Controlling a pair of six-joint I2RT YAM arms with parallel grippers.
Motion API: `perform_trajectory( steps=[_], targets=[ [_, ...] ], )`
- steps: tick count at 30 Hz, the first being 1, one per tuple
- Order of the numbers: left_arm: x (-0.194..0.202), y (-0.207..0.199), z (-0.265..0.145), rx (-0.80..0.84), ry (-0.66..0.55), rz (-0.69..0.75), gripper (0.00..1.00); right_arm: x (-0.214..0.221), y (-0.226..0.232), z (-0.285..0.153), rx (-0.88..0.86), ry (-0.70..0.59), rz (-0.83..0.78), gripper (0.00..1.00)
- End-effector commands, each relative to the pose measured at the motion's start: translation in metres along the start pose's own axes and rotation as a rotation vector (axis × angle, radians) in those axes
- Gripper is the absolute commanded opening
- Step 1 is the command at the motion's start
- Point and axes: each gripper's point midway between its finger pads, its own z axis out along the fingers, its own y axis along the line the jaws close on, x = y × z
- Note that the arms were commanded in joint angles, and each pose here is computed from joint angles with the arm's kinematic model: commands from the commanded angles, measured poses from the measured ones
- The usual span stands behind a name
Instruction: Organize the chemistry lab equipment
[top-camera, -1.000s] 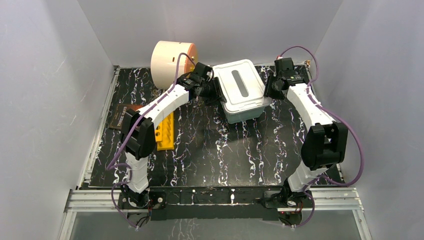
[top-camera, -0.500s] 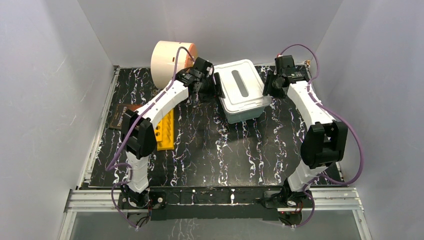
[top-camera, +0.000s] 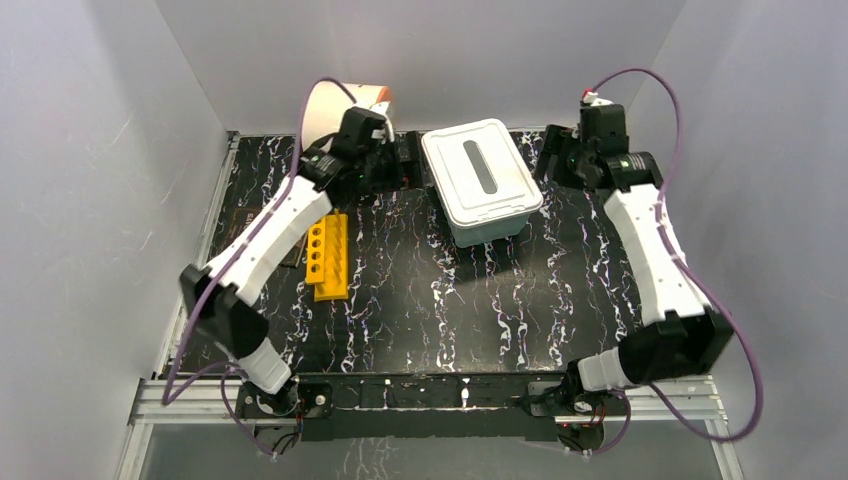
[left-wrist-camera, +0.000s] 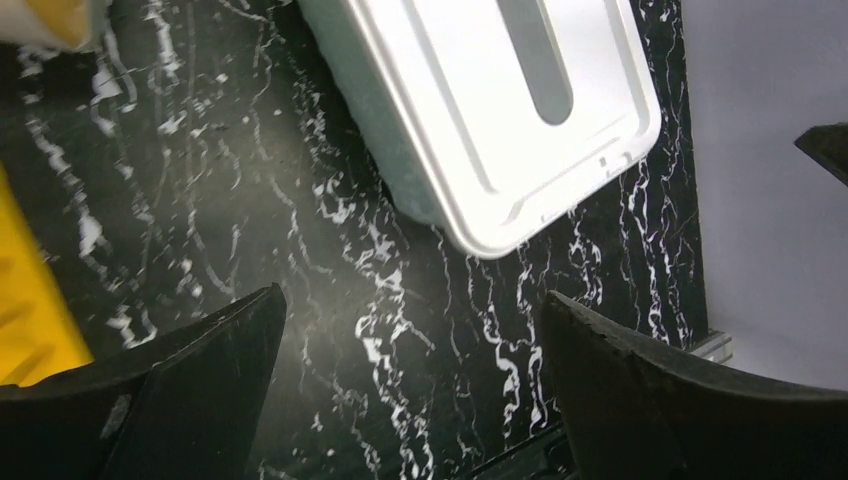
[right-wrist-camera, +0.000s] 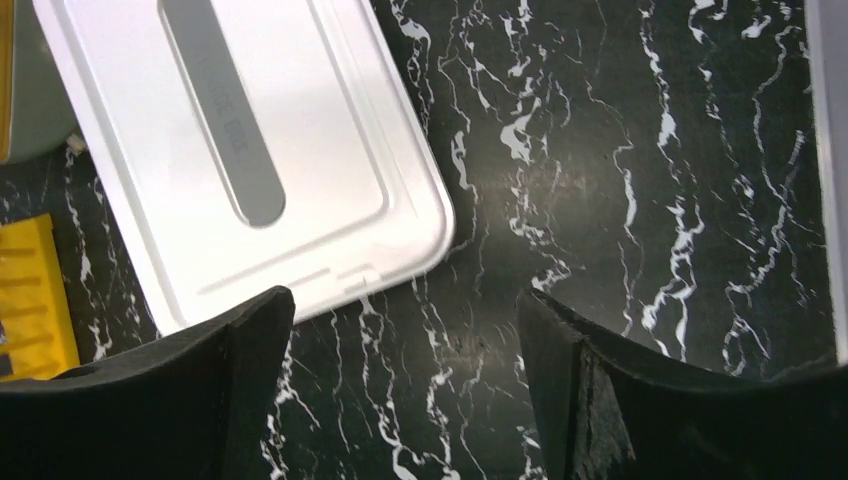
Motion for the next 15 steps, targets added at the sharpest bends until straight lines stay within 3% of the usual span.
perform_trajectory(
  steps=[1,11,15],
  targets=[
    [-0.003,0.021,-0.068,-0.057,-0.128,0.058,0.98,0.011,-0.011,-0.044,-0.001,-0.071,0.008,0.95],
    [0.007,0.069,-0.197,-0.188,-0.389,0.029,0.98,0.031,-0.038,-0.104,0.045,-0.216,0.000,0.99],
    [0.000,0.089,-0.255,-0.283,-0.500,0.022,0.98,0.025,-0.043,-0.138,0.038,-0.345,0.023,0.99]
  ],
)
